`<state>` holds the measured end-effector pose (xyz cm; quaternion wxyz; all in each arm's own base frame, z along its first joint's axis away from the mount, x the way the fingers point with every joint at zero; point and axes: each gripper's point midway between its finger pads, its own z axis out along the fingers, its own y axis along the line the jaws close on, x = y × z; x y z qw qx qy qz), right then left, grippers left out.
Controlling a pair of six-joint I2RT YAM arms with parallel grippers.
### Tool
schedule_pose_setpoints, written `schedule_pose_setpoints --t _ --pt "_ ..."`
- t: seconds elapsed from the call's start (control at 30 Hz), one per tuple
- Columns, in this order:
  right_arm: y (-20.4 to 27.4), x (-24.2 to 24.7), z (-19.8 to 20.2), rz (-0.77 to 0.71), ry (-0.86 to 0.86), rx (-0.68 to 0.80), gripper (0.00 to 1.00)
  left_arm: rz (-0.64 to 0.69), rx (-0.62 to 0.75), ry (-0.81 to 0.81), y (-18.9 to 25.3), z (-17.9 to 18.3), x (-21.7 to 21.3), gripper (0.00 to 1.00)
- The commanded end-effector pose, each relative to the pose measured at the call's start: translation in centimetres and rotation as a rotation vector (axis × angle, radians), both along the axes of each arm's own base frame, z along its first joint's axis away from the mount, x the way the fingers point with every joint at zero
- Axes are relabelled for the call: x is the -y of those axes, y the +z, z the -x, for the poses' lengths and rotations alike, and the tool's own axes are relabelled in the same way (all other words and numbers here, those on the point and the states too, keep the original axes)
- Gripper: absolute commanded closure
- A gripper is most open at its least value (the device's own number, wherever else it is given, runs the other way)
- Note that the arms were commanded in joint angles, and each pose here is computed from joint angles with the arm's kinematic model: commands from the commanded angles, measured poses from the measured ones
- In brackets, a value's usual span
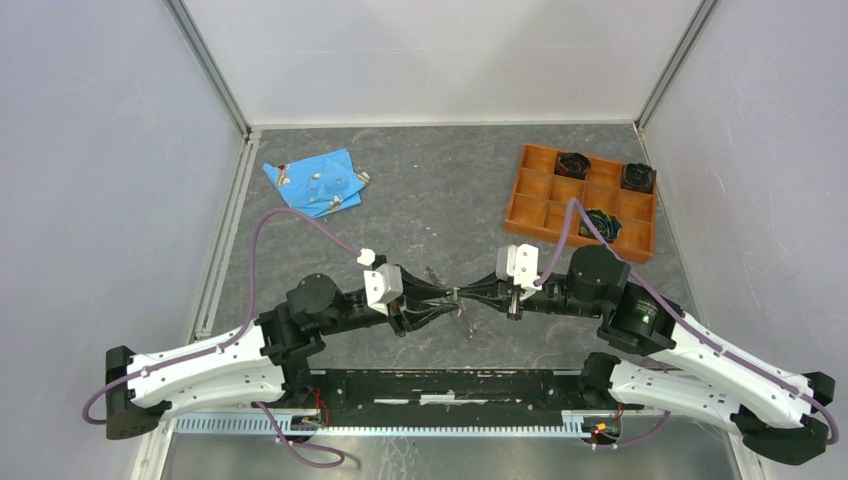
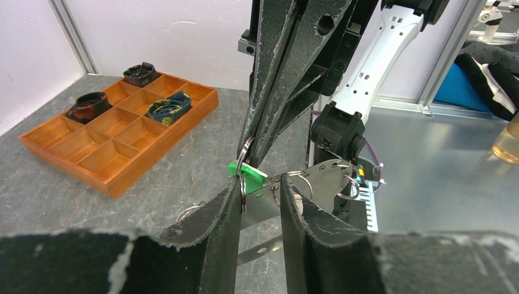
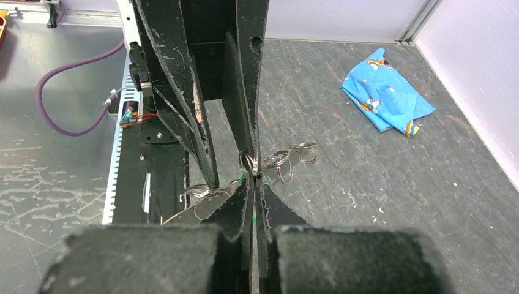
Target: Remove the keys from the keyring
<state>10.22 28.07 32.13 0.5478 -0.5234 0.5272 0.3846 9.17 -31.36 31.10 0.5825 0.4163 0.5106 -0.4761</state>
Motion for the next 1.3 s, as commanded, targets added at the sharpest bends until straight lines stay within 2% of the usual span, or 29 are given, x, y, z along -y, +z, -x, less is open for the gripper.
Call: schedule_pose_setpoints --t 0.0,0.27,0.63,0.73,0.83,0.97,1.1,1.2,1.27 --pt "3.5 0.3 1.2 -0.072 0.061 0.078 0.99 0.02 0.039 -0.005 2.3 0.2 -0.3 0.63" --pt "3.2 0.3 1.7 -0.058 0.091 0.085 0.99 -0.018 0.024 -0.003 1.9 0.2 -0.4 0.57" --pt "2.9 0.4 1.5 -0.045 0.081 0.08 0.99 -0.049 0.012 -0.015 1.4 0.4 -0.4 0.71" --pt "2.5 0.3 1.5 -0.038 0.082 0.075 0.99 -0.052 0.012 -0.014 1.5 0.4 -0.4 0.71" --pt "2.4 0.3 1.5 -0.037 0.082 0.073 0.99 -0.055 0.01 -0.011 1.5 0.3 -0.3 0.66" --pt "2.2 0.2 1.4 -0.03 0.082 0.067 0.99 -0.055 0.01 -0.011 1.5 0.3 -0.3 0.67" --pt "2.0 0.2 1.3 -0.026 0.076 0.064 0.99 -0.061 0.008 -0.025 1.4 0.4 0.0 0.78" --pt "1.8 0.4 0.8 -0.017 0.042 0.06 0.99 -0.071 0.006 -0.039 1.1 0.6 0.2 0.96" --pt "1.4 0.7 -0.2 0.001 -0.016 0.057 0.99 -0.076 0.003 -0.036 0.9 0.6 0.2 0.98"
